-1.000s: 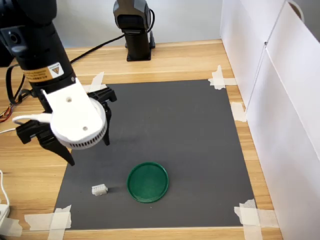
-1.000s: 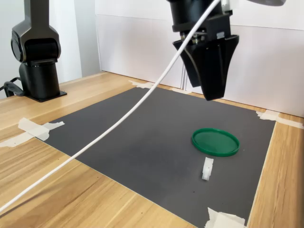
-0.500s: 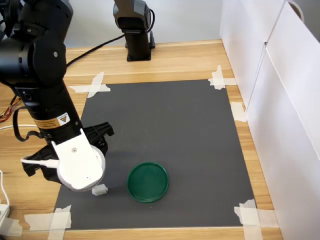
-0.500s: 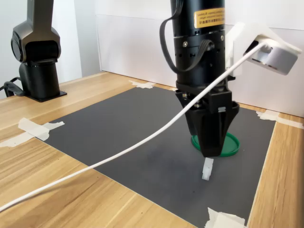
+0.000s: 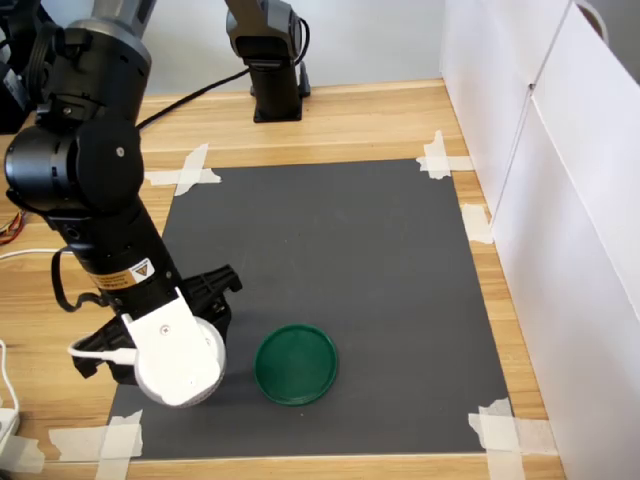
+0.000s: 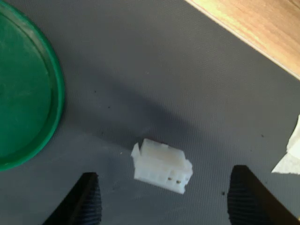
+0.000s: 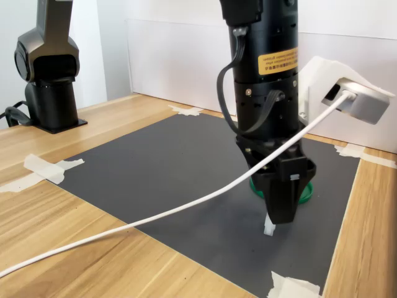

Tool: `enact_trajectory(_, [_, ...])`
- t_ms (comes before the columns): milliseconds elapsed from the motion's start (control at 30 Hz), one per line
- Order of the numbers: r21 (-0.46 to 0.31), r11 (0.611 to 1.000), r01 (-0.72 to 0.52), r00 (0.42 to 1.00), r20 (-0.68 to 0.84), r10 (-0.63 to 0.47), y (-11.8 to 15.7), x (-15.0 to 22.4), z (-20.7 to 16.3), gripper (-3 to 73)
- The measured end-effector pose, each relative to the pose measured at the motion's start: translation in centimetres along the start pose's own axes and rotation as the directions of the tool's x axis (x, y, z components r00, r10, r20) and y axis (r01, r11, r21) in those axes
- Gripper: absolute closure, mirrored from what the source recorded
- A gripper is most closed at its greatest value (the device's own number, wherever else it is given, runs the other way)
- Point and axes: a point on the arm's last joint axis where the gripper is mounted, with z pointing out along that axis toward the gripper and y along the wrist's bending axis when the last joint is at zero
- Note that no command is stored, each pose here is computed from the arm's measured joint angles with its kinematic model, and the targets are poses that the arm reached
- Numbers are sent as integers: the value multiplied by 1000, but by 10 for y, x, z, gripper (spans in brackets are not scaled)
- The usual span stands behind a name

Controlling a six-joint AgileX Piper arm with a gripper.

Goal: Grasp a white terminal and put it in the green lid.

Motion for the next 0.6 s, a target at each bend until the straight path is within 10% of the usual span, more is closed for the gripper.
enact_trajectory(600, [-6,1000,-4,1000,-4,4,-2,1,21,73])
